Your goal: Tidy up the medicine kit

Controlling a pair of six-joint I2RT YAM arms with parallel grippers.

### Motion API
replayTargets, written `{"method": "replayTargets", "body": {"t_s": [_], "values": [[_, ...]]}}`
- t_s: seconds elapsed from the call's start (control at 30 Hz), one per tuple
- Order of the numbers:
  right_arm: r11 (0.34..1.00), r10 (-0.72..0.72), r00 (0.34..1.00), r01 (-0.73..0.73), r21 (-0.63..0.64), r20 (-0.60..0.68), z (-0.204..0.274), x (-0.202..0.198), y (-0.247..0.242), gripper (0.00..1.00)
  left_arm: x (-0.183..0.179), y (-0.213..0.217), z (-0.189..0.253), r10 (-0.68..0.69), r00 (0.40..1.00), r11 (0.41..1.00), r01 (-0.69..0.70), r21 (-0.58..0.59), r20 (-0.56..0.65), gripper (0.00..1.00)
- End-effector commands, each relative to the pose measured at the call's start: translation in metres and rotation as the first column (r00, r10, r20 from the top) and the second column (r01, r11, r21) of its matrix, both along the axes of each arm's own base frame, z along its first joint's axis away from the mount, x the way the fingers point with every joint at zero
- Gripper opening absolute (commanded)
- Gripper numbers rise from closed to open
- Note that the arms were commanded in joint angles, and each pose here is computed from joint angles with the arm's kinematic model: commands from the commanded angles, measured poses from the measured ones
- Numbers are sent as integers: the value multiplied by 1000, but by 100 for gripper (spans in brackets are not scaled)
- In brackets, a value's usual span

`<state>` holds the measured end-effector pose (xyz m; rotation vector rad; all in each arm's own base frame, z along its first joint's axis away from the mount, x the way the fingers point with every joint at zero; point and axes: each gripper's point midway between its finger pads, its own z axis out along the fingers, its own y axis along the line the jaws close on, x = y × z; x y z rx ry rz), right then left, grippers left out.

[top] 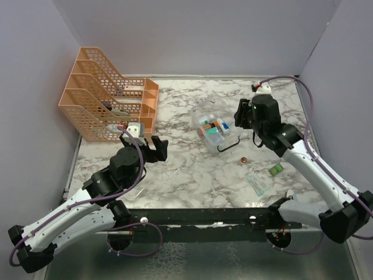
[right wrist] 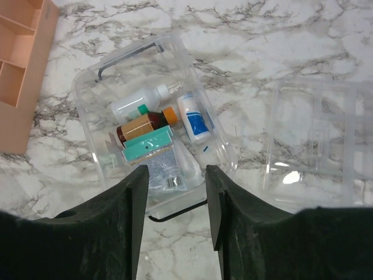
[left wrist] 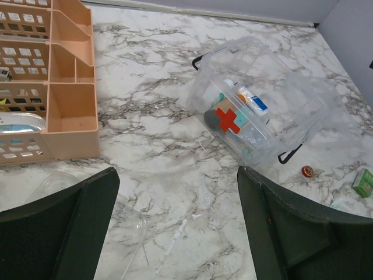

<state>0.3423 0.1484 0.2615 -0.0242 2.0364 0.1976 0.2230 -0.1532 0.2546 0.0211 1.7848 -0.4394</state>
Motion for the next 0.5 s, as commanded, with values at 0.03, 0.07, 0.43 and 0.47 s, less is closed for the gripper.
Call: {"method": "replayTargets", "body": {"t_s": [0.03, 0.07, 0.43, 0.47], "values": [[989, -139, 989, 141, 34, -57, -24, -32, -32, 48, -1, -12, 2, -51, 999, 999, 51, -7, -7, 86], [988, -148, 987, 151, 42, -63, -26, -38, -35, 49, -2, -13, 1, -57, 998, 998, 57, -5, -11, 86], [978, -164, 968, 185, 97, -192, -74, -80, -44, 59, 1, -31, -17, -102, 992, 994, 105, 36, -78, 88], [976, -172, 965, 194, 97, -198, -77, -80, -45, 59, 1, -32, -20, -104, 991, 993, 108, 43, -86, 89]]}}
